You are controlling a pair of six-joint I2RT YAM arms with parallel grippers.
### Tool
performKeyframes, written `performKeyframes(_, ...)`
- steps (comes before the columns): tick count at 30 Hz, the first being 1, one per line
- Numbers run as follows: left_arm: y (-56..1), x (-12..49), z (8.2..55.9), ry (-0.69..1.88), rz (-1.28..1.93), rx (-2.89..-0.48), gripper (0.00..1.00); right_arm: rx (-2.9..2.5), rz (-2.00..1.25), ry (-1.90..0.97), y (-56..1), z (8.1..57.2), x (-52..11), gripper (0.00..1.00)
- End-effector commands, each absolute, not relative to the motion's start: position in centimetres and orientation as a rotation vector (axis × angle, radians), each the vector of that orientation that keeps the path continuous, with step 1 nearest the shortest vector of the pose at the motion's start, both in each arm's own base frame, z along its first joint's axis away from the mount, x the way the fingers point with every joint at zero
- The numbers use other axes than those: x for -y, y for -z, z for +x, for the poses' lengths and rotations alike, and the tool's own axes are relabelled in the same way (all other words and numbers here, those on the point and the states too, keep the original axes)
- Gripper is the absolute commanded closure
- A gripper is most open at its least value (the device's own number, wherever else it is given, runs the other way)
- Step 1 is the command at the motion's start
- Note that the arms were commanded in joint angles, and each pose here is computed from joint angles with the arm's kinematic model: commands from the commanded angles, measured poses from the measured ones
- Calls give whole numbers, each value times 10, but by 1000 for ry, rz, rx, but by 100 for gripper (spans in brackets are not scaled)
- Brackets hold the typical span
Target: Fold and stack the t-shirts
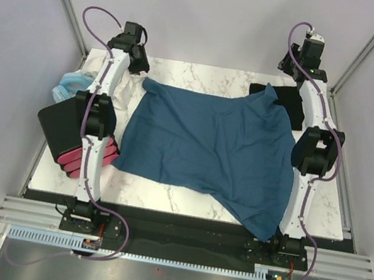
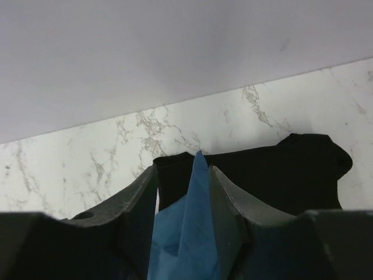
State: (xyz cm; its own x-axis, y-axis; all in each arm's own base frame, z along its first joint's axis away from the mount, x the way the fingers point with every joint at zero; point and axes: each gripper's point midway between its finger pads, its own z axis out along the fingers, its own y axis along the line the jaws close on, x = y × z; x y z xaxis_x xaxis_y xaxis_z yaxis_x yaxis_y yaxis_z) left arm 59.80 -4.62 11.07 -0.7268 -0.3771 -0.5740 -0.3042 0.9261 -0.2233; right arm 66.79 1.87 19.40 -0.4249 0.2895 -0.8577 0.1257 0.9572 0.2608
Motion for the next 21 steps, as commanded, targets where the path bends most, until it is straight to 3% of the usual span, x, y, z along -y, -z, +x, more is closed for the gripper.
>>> performKeyframes(1, -221, 52, 581, 244, -411, -2262, 60, -1825, 232, -309, -315, 634, -34, 53)
performKeyframes(2, -240, 59, 567, 286, -399, -2250, 63, -1829, 202, -370, -332, 618, -45, 53)
performKeyframes(4, -207, 88, 535, 345, -351, -2380, 73, -1924, 174, -441, -306, 594, -62, 55)
performKeyframes(5, -201, 98, 518, 335, -310, -2421, 78, -1892, 140, -483, -333, 569, -70, 59)
performKeyframes(6, -181, 120, 487, 334, -246, -2502, 80, -1998, 166, -501, -289, 549, -80, 62)
performKeyframes(7, -172, 131, 469, 332, -202, -2545, 81, -2021, 171, -504, -283, 533, -85, 64)
performKeyframes(8, -162, 141, 453, 336, -180, -2588, 81, -2013, 159, -510, -296, 509, -89, 64)
performKeyframes(9, -147, 157, 422, 366, -140, -2658, 80, -2105, 147, -498, -262, 487, -100, 63)
performKeyframes(11, -135, 170, 393, 422, -117, -2723, 72, -2207, 134, -468, -246, 447, -106, 61)
performKeyframes(15, -108, 173, 338, 375, -3, -2825, 69, -2506, 59, -392, -184, 366, -131, 59)
performKeyframes(21, -96, 137, 308, 328, -115, -2854, 70, -2522, 26, -424, -195, 322, -163, 59)
